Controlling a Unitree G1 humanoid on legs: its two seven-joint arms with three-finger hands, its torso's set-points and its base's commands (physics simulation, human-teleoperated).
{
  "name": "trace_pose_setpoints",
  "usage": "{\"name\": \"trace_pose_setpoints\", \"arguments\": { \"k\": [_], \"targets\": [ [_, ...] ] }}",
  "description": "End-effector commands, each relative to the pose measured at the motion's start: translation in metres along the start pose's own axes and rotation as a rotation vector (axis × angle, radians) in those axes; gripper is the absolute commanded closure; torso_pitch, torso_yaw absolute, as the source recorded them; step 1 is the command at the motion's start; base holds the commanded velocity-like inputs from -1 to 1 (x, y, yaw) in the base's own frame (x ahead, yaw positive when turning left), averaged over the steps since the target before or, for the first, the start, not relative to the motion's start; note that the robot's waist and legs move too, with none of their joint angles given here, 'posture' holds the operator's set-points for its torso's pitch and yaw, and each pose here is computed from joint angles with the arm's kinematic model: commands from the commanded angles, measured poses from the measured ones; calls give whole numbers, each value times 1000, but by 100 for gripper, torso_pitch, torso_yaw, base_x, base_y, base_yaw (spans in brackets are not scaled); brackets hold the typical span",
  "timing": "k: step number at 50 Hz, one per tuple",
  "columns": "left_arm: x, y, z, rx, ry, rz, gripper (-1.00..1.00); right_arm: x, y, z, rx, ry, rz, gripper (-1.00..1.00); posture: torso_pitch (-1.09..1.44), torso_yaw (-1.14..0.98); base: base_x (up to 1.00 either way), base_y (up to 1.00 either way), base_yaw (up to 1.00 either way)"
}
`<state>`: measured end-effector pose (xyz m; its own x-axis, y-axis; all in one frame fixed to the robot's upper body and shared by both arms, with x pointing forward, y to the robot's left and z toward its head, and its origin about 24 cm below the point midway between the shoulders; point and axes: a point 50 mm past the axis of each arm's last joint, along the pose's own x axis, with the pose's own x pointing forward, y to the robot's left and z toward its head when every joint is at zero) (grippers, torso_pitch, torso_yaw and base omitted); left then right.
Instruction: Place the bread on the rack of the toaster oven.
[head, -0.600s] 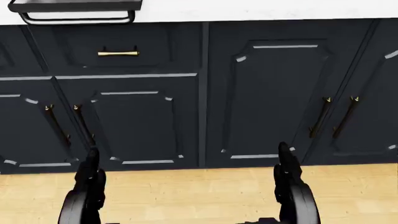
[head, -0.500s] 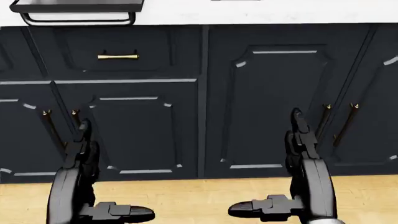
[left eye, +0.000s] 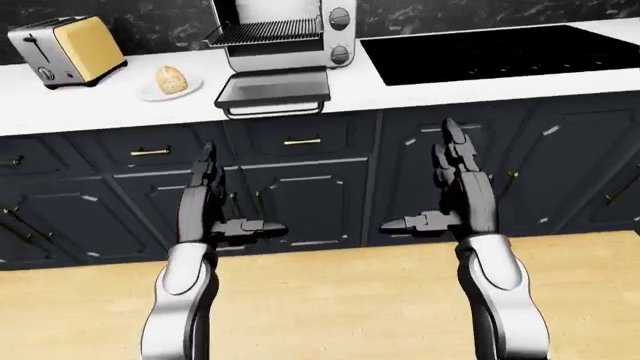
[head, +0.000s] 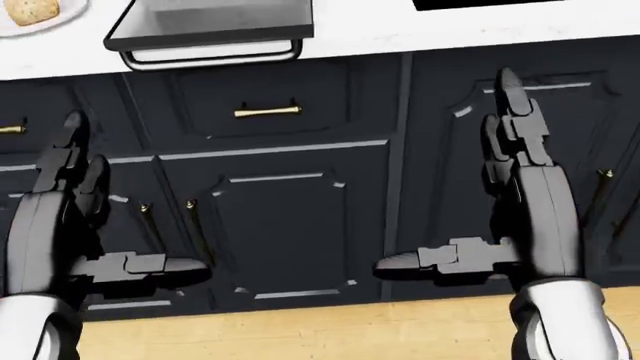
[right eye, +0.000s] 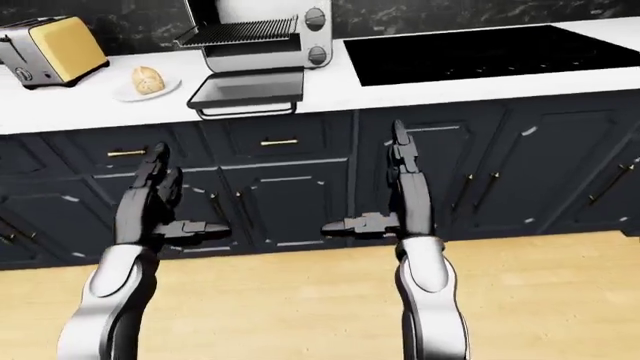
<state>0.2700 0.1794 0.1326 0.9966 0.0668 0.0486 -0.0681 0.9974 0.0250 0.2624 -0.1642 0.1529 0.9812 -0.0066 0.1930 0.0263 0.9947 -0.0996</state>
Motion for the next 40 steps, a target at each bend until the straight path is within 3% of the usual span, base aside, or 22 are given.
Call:
{"name": "trace_pose_setpoints", "arguments": {
  "k": [1, 20, 29, 40],
  "targets": [
    [-1, -4, 26, 8, -113, -9, -100, 1, -3, 22, -8, -101, -5, -100, 0, 0, 14, 77, 0],
    [-12, 12, 63, 42, -179, 36, -100, -9, -8, 60, 6, -159, -1, -100, 0, 0, 20, 72, 0],
    [-15, 12, 85, 64, -228, 23, -100, -24, -16, 93, -3, -223, -6, -100, 0, 0, 23, 23, 0],
    [-11, 8, 106, 85, -271, 10, -100, -27, -19, 110, 20, -287, -16, -100, 0, 0, 26, 2, 0]
  ]
}}
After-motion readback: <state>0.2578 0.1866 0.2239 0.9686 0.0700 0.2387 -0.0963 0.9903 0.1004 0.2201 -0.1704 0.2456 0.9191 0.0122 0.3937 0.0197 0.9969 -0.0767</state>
